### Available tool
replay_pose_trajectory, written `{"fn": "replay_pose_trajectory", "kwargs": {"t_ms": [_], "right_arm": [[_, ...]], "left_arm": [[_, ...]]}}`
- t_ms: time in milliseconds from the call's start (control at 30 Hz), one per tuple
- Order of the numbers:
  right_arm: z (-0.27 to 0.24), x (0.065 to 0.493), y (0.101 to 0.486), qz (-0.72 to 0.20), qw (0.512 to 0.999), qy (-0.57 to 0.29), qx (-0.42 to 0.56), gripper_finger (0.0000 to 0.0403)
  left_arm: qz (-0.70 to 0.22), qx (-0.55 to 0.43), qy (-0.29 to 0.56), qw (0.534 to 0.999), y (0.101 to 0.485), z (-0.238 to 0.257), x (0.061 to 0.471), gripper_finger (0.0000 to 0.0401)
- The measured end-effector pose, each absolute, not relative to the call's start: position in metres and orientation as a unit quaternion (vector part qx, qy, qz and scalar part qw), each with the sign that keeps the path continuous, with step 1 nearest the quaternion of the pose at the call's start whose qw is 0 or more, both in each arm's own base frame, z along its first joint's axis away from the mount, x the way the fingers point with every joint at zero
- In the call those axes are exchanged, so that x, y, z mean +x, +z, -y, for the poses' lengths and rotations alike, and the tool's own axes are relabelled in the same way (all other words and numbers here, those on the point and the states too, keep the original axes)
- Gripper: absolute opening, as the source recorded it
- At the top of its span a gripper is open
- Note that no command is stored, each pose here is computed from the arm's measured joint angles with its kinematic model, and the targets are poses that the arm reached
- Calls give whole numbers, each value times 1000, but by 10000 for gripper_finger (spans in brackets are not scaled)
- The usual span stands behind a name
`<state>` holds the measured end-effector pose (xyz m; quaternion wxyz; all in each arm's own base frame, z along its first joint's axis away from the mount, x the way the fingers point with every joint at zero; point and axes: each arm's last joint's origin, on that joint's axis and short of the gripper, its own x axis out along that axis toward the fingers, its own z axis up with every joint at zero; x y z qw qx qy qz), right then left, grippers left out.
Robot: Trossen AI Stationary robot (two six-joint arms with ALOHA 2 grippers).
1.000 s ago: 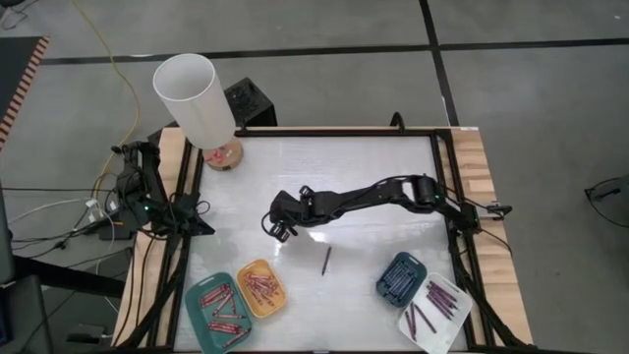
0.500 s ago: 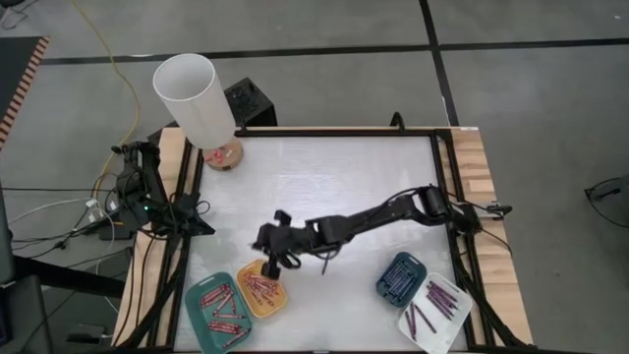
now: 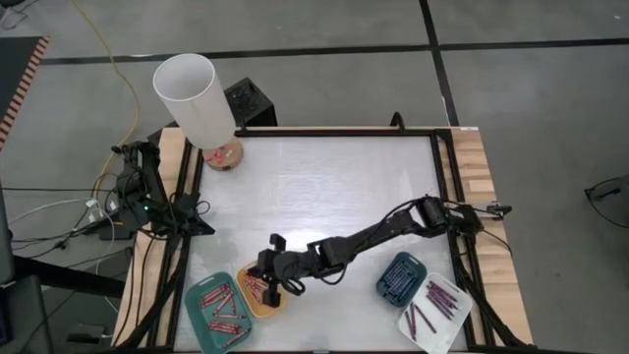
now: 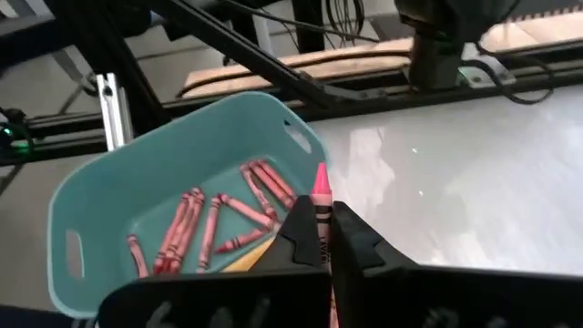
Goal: Sort crayons
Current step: Put the pink crayon into the yellow bin
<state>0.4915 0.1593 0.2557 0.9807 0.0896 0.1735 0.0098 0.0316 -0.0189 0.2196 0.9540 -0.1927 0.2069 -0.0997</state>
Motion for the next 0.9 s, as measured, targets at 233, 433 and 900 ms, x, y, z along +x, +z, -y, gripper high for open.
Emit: {"fn": "replay_pose_trajectory", "kwargs": {"t_ms": [233, 433, 900], "right_arm": [[-170, 497, 234, -177, 980, 14, 90, 6], [-180, 498, 209, -210, 974, 16, 87, 6], [-180, 503, 199, -205, 974, 16, 91, 6]], "left_arm": [[-207, -193, -99, 954, 220, 19, 32, 0], [-208, -193, -101, 954, 220, 19, 32, 0], [-207, -193, -100, 954, 220, 19, 32, 0]]}}
